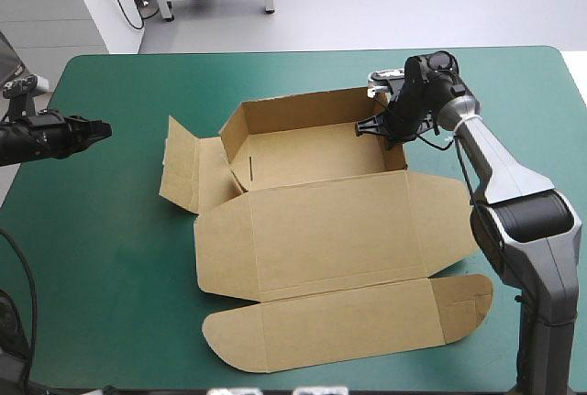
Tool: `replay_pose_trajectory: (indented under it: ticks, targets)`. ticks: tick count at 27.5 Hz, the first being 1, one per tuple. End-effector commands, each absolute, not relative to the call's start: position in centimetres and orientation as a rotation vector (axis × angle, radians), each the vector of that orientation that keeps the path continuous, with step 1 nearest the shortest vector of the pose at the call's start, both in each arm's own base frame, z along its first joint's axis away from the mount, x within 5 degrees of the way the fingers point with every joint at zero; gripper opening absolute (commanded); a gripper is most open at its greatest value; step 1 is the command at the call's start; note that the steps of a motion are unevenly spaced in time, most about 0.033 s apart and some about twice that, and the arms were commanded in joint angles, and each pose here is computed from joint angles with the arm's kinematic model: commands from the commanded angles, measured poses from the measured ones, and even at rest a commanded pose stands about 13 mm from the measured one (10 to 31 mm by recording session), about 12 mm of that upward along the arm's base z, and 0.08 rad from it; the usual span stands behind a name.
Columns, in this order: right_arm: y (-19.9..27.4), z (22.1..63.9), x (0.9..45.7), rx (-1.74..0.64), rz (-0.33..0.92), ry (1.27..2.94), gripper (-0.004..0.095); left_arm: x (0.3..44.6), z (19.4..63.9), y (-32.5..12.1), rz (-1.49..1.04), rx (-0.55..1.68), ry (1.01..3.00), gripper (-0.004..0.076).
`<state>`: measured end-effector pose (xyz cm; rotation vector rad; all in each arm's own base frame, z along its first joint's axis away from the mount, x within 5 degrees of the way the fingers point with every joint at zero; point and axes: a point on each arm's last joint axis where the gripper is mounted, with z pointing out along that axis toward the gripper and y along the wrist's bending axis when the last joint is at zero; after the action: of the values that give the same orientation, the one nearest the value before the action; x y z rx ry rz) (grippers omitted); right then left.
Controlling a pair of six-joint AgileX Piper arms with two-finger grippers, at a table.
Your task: Fold the box
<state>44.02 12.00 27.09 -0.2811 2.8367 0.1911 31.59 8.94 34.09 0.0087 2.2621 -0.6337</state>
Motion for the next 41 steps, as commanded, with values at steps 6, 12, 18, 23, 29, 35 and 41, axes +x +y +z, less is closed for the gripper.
replay_pose_trajectory:
  ticks: [6,12,18,23,29,35,41]
  targets:
    - [10.7,38.0,39.4,-0.396,0.226,2.571,-0.0019,31.2,36.3,8.4,-0.644,0.009,2.17,-0.0008]
    - [8.0,45.7,33.8,-0.324,0.224,2.374,-0.002,32.0,35.8,9.7,-0.586,-0.077,2.144,-0.0008]
    - [6.8,48.7,30.9,-0.281,0.307,2.285,-0.0019,32.6,34.6,10.2,-0.591,-0.094,2.174,-0.0008]
    - [7.3,49.4,30.1,-0.299,0.398,2.258,-0.002,33.7,33.4,10.0,-0.664,-0.123,2.175,-0.0008]
    - [8.2,49.8,30.3,-0.323,0.522,2.194,-0.0019,35.4,31.8,7.8,-0.772,-0.091,2.202,-0.0008]
    - [8.3,49.6,31.0,-0.326,0.524,2.176,-0.0019,37.0,30.7,2.5,-0.916,0.005,2.235,-0.0008]
    - [7.9,48.5,32.5,-0.293,0.438,2.201,-0.0019,36.9,31.6,-1.2,-1.068,0.041,2.205,-0.0008]
